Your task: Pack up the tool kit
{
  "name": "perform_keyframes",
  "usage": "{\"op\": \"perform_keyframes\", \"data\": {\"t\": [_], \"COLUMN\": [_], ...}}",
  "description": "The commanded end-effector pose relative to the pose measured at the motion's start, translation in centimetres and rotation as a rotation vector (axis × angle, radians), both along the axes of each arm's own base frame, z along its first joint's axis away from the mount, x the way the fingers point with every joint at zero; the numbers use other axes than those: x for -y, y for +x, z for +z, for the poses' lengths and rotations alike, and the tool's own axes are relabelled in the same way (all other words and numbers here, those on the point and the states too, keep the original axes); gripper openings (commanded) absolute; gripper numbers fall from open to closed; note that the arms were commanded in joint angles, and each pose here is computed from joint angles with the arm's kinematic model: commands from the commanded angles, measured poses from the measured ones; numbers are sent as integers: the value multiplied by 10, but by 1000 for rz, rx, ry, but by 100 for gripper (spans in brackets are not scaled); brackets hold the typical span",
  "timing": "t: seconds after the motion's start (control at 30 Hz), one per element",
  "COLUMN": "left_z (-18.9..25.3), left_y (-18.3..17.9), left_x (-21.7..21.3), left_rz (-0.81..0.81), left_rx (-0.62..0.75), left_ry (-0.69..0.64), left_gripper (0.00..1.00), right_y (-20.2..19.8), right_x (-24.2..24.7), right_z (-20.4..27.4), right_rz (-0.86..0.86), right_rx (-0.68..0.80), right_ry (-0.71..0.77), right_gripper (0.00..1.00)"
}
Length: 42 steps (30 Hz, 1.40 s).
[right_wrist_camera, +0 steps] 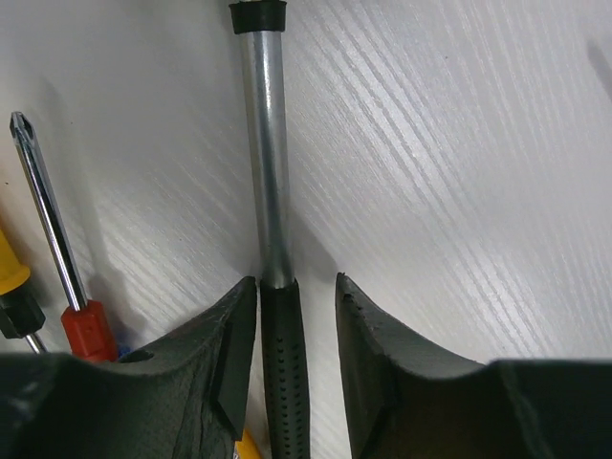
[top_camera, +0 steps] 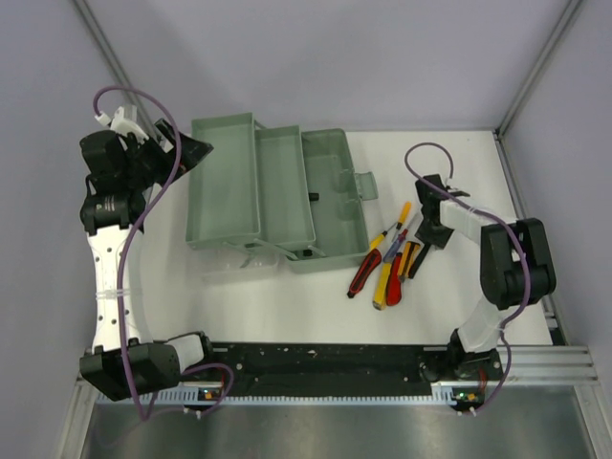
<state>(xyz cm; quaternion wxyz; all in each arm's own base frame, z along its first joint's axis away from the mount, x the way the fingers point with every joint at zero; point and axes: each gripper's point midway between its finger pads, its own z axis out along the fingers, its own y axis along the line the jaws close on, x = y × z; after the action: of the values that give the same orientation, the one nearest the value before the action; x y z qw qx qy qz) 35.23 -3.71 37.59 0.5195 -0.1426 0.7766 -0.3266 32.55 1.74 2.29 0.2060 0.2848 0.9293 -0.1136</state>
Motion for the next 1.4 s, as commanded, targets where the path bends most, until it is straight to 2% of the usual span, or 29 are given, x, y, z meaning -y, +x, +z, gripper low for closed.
{"op": "perform_keyframes", "data": {"t": [0.0,0.07,0.17,0.23,0.3,0.43,0.63,0.83,1.07,1.2,1.37], "left_z": [12,12,13,12,13,13,16,16,17,18,19], "left_y": [2,3,4,5,5,6,7,6,5,4,2], "left_x": [2,1,1,2,2,1,1,0,0,1,2], "left_rz": [-21,-21,-19,-21,-23,-24,-22,-16,-14,-13,-18], "left_rx": [58,57,57,55,57,54,62,62,64,68,69], "left_ry": [29,30,32,30,30,26,28,31,34,31,27], "left_gripper": [94,94,94,94,94,94,94,94,94,94,94], "right_y": [17,14,10,10,15,25,44,58,70,69,70], "right_x": [-2,-2,0,-1,0,1,-6,-32,-98,-152,-223], "right_z": [3,-4,-4,-1,6,28,92,155,212,233,230], "right_rz": [-14,-23,-40,-27,-14,22,114,222,453,643,801], "right_rx": [52,36,42,52,72,127,290,444,610,669,646], "right_ry": [39,59,66,69,61,49,68,184,430,459,461], "right_gripper": [37,33,19,5,0,0,0,0,0,0,0]}}
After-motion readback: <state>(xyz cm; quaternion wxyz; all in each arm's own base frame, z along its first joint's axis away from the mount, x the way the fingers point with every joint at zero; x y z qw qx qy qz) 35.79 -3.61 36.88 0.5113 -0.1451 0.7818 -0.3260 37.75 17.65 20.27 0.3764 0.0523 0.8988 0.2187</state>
